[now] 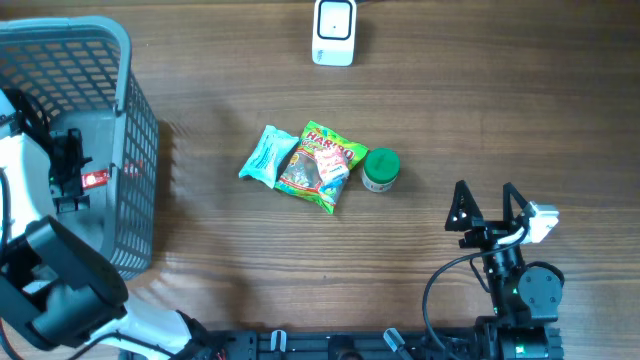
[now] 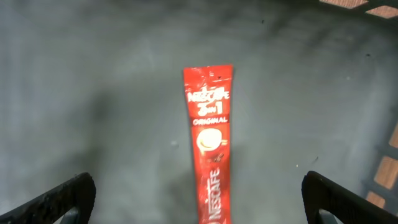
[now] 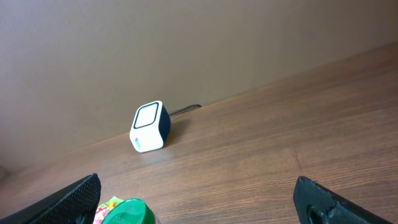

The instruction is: Scan the item barcode

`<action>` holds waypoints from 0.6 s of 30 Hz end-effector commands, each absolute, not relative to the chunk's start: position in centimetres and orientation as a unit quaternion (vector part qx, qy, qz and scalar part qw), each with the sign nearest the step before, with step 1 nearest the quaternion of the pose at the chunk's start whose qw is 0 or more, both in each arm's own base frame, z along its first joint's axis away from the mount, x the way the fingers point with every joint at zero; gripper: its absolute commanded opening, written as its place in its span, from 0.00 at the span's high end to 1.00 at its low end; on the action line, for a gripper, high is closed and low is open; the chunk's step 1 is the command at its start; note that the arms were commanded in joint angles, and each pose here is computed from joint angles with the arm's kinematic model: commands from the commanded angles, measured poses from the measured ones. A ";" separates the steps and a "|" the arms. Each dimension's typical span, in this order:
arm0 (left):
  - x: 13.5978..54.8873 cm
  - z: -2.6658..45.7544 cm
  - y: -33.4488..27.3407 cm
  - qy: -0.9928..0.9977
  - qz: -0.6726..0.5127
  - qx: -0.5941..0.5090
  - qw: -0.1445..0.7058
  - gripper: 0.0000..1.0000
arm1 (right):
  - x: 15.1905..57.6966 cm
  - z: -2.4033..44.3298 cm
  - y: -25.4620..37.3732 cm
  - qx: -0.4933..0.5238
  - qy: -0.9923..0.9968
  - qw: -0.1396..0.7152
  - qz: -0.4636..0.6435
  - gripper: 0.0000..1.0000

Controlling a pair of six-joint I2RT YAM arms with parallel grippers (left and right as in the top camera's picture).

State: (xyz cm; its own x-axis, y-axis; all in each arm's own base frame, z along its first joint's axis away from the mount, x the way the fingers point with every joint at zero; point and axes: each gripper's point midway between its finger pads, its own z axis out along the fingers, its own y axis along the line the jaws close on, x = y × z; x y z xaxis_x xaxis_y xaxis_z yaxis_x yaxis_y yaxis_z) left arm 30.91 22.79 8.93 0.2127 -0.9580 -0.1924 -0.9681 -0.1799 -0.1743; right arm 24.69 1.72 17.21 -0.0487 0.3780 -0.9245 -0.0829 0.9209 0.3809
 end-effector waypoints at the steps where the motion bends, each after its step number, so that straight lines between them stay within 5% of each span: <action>1: 31.0 6.7 23.0 0.626 0.028 -0.771 0.110 0.00 | 24.7 17.3 1.6 0.109 0.702 0.683 0.169 0.00; 11: 33.1 1.6 22.2 0.647 -0.013 -0.759 0.072 0.03 | 24.7 17.3 1.6 0.109 0.702 0.683 0.169 0.00; 16: 29.7 -0.7 19.8 0.707 0.007 -0.707 -0.029 0.48 | 24.7 17.3 1.6 0.109 0.702 0.683 0.169 0.00; 17: 28.6 -1.0 19.3 0.714 0.017 -0.698 -0.052 0.82 | 24.7 17.3 1.6 0.109 0.702 0.683 0.169 0.00; 18: 27.8 -1.1 19.2 0.714 0.029 -0.696 -0.068 0.96 | 24.7 17.3 1.6 0.109 0.702 0.683 0.169 0.00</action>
